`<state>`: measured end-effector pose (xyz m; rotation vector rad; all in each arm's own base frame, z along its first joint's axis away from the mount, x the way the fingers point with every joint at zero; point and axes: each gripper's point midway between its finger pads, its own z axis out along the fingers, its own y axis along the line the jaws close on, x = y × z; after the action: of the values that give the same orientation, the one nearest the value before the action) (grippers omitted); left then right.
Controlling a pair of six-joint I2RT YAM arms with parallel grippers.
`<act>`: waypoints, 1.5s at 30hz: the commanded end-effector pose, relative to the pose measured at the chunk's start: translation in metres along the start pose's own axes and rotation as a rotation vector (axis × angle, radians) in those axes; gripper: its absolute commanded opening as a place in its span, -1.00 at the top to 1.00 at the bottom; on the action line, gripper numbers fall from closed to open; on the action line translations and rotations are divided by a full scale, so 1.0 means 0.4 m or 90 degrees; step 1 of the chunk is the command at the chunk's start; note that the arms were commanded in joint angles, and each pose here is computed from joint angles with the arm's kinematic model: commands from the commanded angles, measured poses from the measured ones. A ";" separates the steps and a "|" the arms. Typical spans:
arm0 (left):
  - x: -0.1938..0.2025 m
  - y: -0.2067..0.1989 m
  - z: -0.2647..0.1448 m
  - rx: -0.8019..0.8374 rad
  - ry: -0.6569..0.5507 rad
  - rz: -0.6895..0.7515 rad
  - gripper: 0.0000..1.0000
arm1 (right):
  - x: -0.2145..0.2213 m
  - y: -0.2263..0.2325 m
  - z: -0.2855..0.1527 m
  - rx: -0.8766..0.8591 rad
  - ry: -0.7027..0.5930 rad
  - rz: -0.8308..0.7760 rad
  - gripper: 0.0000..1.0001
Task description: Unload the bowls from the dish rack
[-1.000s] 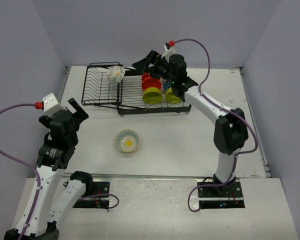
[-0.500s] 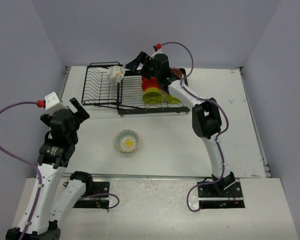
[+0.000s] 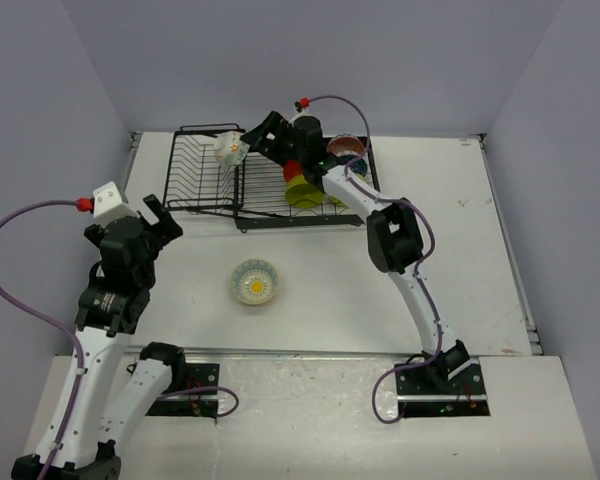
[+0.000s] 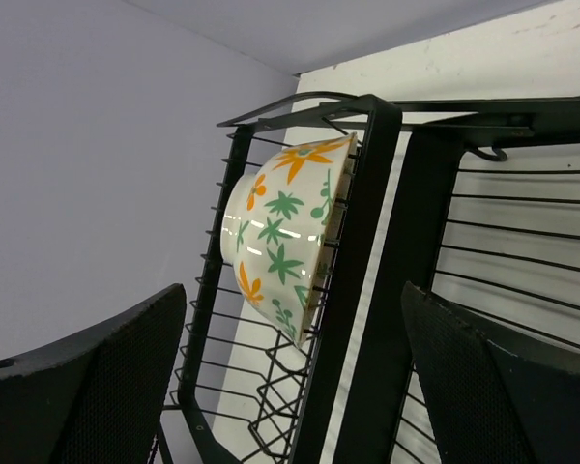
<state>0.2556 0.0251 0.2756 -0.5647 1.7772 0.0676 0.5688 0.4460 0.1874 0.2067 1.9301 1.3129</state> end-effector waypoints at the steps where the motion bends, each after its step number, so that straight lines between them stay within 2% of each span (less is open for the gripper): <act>1: -0.018 -0.014 0.006 0.016 -0.015 0.002 -1.00 | -0.034 0.109 0.013 -0.075 -0.032 0.003 -0.82; 12: -0.017 -0.020 0.005 0.025 -0.016 0.004 -1.00 | 0.023 0.107 0.046 -0.141 0.019 0.034 -0.66; 20: -0.014 -0.036 0.005 0.046 -0.010 0.011 -1.00 | 0.050 0.112 0.046 -0.185 0.043 0.053 -0.50; 24: -0.011 -0.037 0.004 0.050 -0.008 0.014 -1.00 | 0.047 0.129 0.038 -0.201 0.044 0.046 -0.36; 38: -0.001 -0.059 0.010 0.078 0.006 0.027 -1.00 | 0.049 0.144 0.035 -0.232 0.045 0.040 -0.28; 45: -0.001 -0.061 0.008 0.081 0.006 0.027 -1.00 | 0.060 0.141 0.034 -0.242 0.057 0.071 -0.23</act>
<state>0.2645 0.0063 0.2717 -0.4584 1.8239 -0.0070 0.5549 0.4877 0.1939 0.1166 1.8015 1.6806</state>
